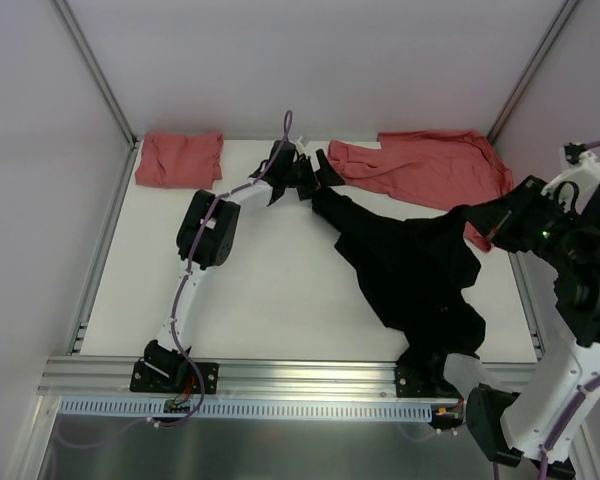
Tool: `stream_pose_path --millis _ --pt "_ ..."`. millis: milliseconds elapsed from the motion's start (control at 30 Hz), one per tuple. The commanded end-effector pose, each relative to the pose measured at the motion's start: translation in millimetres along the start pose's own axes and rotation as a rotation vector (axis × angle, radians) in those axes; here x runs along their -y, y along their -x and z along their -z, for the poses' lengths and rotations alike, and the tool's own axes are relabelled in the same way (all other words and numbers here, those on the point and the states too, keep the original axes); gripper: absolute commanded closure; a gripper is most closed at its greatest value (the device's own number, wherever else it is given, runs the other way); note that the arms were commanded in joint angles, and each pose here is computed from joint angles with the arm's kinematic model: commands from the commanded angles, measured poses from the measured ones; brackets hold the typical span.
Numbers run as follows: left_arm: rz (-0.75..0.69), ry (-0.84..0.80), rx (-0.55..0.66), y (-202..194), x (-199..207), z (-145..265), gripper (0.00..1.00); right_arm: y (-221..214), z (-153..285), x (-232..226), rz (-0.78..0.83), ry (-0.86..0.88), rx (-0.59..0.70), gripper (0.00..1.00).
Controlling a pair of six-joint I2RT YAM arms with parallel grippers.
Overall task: Fold and stack the t-shirts
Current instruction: Flatten out the tshirt
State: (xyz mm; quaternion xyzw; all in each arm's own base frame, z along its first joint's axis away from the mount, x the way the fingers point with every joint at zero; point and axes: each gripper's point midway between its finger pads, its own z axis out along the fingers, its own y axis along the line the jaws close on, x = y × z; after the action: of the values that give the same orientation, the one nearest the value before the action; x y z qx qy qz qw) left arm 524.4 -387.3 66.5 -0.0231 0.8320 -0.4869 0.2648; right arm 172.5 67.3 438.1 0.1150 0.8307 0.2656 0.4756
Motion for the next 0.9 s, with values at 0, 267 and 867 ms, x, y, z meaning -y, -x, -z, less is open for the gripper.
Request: stream_pose_path --millis 0,267,867 --pt "-0.105 -0.04 0.136 57.1 40.7 50.9 0.01 -18.4 42.1 -5.1 0.033 -0.063 0.021 0.99" --pt "-0.125 -0.066 0.172 78.2 58.5 77.3 0.01 -55.5 42.8 15.8 -0.023 -0.112 0.013 1.0" --pt "-0.359 0.366 -0.2 -79.7 2.9 255.0 0.01 -42.7 -79.4 98.9 -0.177 -0.238 -0.04 1.0"
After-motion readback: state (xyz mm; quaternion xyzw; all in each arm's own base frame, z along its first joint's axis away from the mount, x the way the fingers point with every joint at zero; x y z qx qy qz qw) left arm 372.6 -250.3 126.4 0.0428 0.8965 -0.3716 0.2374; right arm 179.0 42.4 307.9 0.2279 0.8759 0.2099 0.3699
